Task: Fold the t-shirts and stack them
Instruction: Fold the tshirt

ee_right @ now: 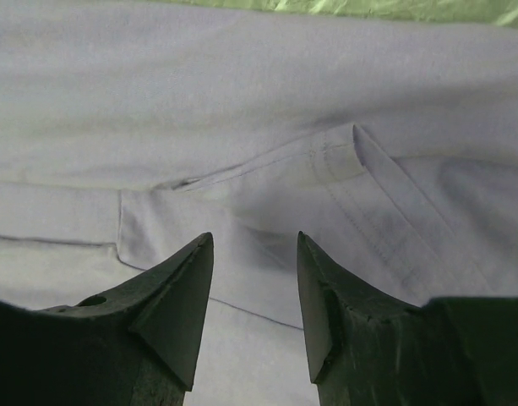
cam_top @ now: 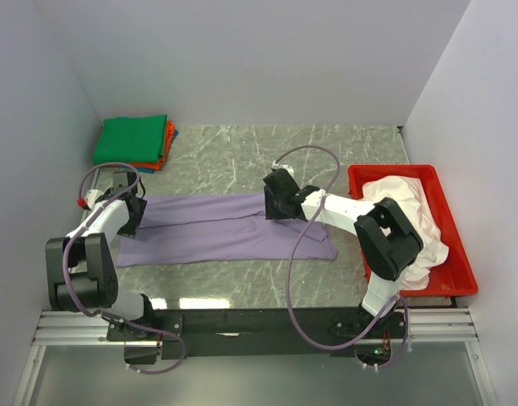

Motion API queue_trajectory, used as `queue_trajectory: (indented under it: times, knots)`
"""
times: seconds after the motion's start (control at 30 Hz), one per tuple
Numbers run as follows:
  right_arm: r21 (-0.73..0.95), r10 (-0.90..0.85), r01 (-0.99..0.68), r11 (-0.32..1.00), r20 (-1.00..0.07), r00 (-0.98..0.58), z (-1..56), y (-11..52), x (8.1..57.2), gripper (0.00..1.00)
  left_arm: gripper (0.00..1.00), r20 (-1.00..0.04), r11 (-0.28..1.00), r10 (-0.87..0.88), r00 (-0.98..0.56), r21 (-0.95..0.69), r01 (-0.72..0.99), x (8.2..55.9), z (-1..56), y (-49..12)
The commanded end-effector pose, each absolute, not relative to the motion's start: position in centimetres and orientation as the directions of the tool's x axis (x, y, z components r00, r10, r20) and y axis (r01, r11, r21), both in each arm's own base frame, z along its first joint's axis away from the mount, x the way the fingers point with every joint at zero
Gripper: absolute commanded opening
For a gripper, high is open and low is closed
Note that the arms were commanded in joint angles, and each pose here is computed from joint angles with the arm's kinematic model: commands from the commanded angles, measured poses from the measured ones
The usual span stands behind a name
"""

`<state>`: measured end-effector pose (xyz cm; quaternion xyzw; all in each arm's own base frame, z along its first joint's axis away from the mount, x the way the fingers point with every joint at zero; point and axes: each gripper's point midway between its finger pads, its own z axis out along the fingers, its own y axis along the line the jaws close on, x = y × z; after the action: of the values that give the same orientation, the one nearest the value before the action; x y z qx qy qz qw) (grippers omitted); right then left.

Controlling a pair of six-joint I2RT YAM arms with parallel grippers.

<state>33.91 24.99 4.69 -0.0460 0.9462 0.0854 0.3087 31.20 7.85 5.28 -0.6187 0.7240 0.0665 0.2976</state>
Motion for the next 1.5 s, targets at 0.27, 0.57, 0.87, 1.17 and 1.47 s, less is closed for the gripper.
queue_trajectory:
  times: [0.27,0.57,0.87,1.17,1.47]
  knots:
    - [0.098,-0.082,-0.189,0.977,-0.644,-0.760,5.9,26.1,35.6,0.56,0.52,-0.517,0.185,-0.855,-0.021,-0.267,-0.946,32.1,4.7,8.6]
    - [0.089,-0.105,-0.207,0.974,-0.635,-0.765,5.0,26.5,35.6,0.58,0.41,-0.523,0.187,-0.852,-0.032,-0.245,-0.951,32.2,3.9,8.8]
    - [0.053,-0.107,-0.180,0.982,-0.629,-0.770,4.0,26.1,36.2,0.54,0.34,-0.525,0.197,-0.850,-0.046,-0.235,-0.952,32.6,3.7,8.9]
    - [0.039,-0.102,-0.163,0.986,-0.633,-0.767,4.4,25.6,36.1,0.03,0.18,-0.538,0.207,-0.841,-0.050,-0.236,-0.949,32.8,4.1,9.1]
    - [0.035,-0.099,-0.157,0.987,-0.638,-0.764,5.4,24.9,35.4,0.00,0.04,-0.559,0.216,-0.828,-0.044,-0.246,-0.945,33.1,5.2,9.5]
